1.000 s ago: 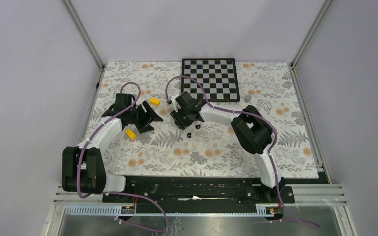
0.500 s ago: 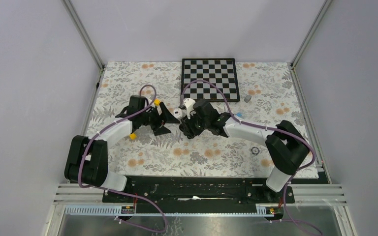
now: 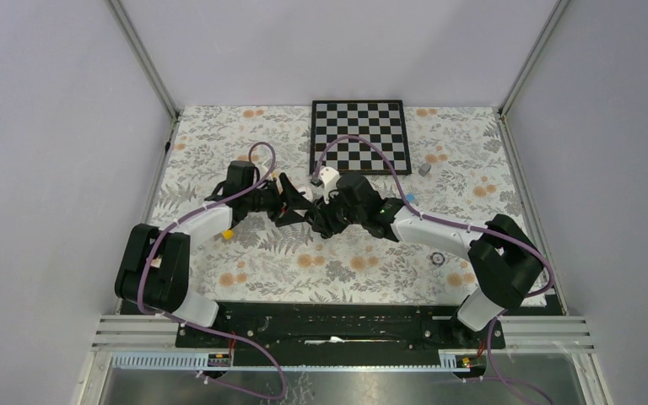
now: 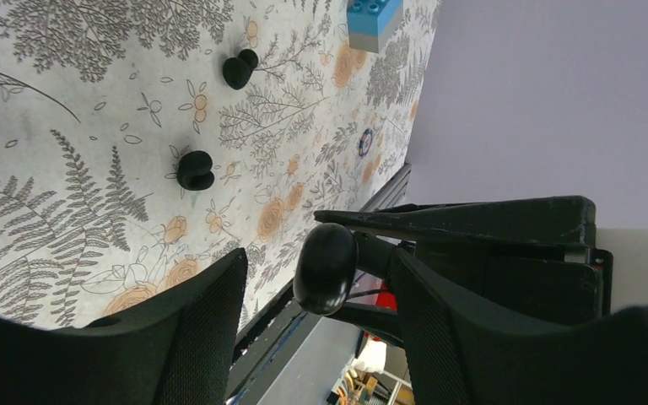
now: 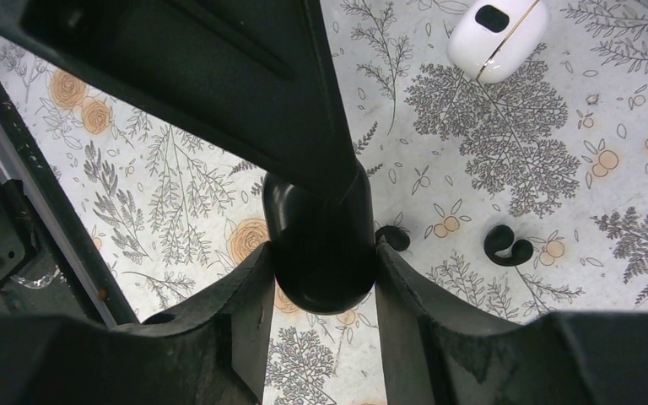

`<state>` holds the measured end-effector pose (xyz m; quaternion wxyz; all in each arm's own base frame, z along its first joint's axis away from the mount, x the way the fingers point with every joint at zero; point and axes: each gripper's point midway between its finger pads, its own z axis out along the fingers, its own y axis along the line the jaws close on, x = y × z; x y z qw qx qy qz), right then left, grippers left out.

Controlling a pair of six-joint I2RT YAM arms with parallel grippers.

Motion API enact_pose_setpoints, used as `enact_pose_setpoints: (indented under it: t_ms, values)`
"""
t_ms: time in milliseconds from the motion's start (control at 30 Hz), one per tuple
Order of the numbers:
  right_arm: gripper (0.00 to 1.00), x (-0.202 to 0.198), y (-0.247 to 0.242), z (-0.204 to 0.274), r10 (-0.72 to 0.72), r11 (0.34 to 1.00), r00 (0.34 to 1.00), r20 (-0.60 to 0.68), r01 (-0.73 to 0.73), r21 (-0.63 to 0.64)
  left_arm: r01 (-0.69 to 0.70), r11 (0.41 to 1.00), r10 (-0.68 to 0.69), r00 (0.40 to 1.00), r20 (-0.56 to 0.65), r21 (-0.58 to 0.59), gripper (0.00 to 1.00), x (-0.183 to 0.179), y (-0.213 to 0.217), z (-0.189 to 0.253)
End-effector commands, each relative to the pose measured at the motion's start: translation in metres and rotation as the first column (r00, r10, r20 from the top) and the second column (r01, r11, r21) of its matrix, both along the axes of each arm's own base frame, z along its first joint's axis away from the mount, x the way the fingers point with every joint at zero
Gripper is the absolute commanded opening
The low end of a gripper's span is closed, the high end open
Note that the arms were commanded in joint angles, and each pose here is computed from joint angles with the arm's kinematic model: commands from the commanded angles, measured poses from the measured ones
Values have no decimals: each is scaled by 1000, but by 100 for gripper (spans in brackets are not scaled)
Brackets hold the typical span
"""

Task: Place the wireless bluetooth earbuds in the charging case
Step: Pick up the charging case at the center of the board.

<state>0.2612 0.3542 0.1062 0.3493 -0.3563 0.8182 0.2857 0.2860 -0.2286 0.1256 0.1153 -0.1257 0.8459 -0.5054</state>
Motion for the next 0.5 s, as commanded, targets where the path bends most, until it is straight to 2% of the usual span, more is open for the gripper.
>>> enact_pose_setpoints:
  t_ms: [0, 233, 467]
  values:
    - [29, -3, 13, 28, -1, 993, 1000, 15, -1, 119, 57, 997, -52, 996, 75, -58, 64, 0, -8, 18]
    - [29, -6, 20, 33, -3, 985, 1000, -17, 6, 175, 61, 996, -56, 996, 73, -72, 44, -4, -9, 19]
    - [29, -7, 21, 37, -6, 981, 1000, -24, 10, 194, 84, 994, -80, 995, 65, -70, 41, -8, -13, 15]
